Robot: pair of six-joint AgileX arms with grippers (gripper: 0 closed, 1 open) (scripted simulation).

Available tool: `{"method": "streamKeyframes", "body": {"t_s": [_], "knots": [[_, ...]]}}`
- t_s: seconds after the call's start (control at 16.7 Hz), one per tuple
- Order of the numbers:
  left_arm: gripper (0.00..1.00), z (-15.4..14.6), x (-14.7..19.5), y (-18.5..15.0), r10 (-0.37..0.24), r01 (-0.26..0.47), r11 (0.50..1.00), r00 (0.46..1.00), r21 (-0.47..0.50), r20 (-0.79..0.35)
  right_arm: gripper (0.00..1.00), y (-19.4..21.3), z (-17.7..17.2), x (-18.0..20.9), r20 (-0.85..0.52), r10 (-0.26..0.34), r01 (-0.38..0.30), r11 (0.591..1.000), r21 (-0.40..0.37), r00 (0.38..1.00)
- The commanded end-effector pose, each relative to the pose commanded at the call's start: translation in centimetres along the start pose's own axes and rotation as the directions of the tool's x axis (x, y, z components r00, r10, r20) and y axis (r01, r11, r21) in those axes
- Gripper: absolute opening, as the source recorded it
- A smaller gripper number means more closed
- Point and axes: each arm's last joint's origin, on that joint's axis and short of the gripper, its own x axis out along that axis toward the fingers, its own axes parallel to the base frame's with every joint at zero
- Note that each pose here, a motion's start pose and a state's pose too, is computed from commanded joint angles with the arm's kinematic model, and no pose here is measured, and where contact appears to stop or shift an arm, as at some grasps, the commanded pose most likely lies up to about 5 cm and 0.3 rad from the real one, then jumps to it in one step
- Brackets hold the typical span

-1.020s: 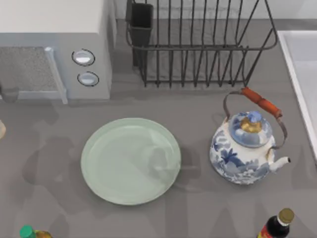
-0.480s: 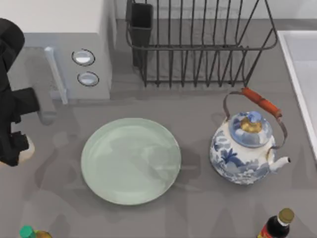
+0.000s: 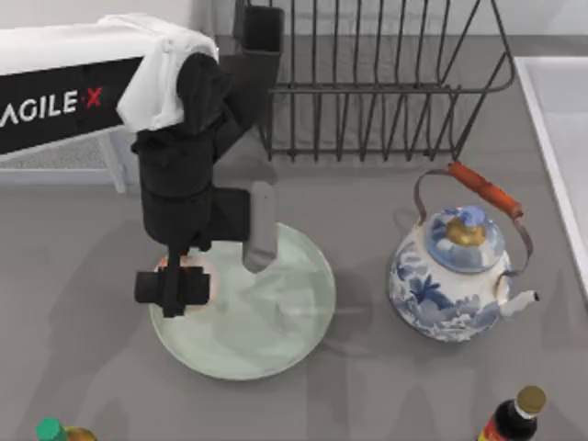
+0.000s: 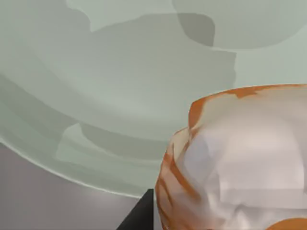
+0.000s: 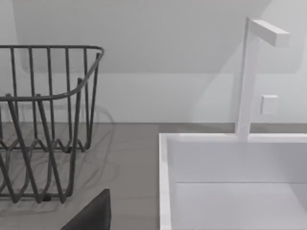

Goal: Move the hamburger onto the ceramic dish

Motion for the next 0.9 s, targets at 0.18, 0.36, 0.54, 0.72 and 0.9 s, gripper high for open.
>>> {"method": "streamKeyframes", "body": {"t_s": [0.18, 0.36, 0.54, 0.72, 0.9], "knots": [[0.00, 2.4, -1.6, -0.4, 0.055, -0.058, 0.998, 0.996, 0.039, 0.063, 1.00, 0.0, 0.0, 0.0, 0.000, 0.000, 0.000, 1.000, 0.000, 1.000], [0.00, 3.2, -2.5, -0.3, 0.086, -0.091, 0.995, 0.991, 0.041, 0.100, 1.00, 0.0, 0.0, 0.0, 0.000, 0.000, 0.000, 1.000, 0.000, 1.000], [0.00, 3.0, -2.5, -0.2, 0.086, -0.090, 0.995, 0.991, 0.039, 0.098, 1.00, 0.0, 0.0, 0.0, 0.000, 0.000, 0.000, 1.000, 0.000, 1.000], [0.00, 3.2, -1.6, -0.1, 0.082, -0.086, 0.996, 0.992, 0.038, 0.098, 1.00, 0.0, 0.0, 0.0, 0.000, 0.000, 0.000, 1.000, 0.000, 1.000], [0.00, 3.5, -0.3, 0.1, 0.104, -0.108, 0.994, 0.989, 0.036, 0.108, 1.00, 0.0, 0.0, 0.0, 0.000, 0.000, 0.000, 1.000, 0.000, 1.000]]}}
